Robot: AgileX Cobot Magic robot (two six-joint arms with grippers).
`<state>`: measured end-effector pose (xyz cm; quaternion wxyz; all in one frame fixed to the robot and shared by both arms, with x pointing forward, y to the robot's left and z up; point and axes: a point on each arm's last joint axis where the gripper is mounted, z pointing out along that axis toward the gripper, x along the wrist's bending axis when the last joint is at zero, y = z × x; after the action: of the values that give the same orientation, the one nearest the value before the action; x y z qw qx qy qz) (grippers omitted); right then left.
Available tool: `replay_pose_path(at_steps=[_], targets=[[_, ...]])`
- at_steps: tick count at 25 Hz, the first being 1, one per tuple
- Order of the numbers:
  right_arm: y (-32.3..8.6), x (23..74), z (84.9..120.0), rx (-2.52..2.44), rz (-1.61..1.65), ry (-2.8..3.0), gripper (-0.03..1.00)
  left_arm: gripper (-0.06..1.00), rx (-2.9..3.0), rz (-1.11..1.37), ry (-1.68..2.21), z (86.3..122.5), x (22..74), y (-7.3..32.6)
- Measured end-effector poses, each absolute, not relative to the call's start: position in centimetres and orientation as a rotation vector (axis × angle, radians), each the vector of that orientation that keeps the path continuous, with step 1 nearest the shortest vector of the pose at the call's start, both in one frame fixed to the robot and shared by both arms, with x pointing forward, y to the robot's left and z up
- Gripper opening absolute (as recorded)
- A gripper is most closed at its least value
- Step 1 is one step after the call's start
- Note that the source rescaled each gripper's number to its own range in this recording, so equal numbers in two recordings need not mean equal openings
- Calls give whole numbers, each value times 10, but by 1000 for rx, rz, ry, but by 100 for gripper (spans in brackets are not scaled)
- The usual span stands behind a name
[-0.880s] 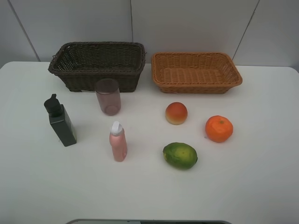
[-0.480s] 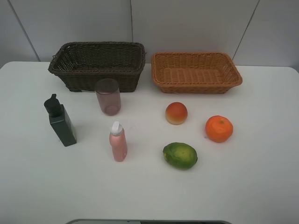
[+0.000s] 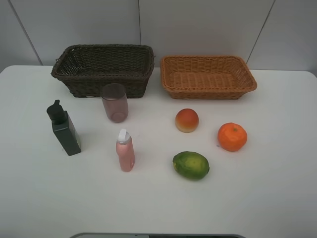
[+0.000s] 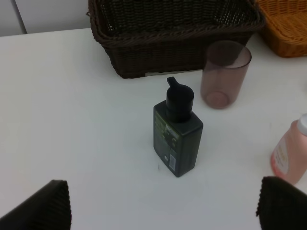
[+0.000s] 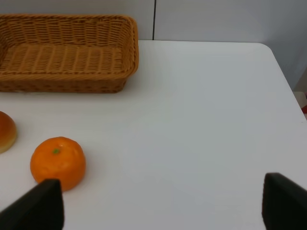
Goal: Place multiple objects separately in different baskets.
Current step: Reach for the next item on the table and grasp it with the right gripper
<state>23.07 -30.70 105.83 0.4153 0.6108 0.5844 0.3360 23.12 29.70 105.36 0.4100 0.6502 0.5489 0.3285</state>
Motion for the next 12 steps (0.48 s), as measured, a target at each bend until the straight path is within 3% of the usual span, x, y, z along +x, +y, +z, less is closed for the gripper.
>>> replay_pose_path(at_steps=[12], targets=[[-307,231,1058,1534,844,1468,65,100,1637,827,1382,1054,231,297]])
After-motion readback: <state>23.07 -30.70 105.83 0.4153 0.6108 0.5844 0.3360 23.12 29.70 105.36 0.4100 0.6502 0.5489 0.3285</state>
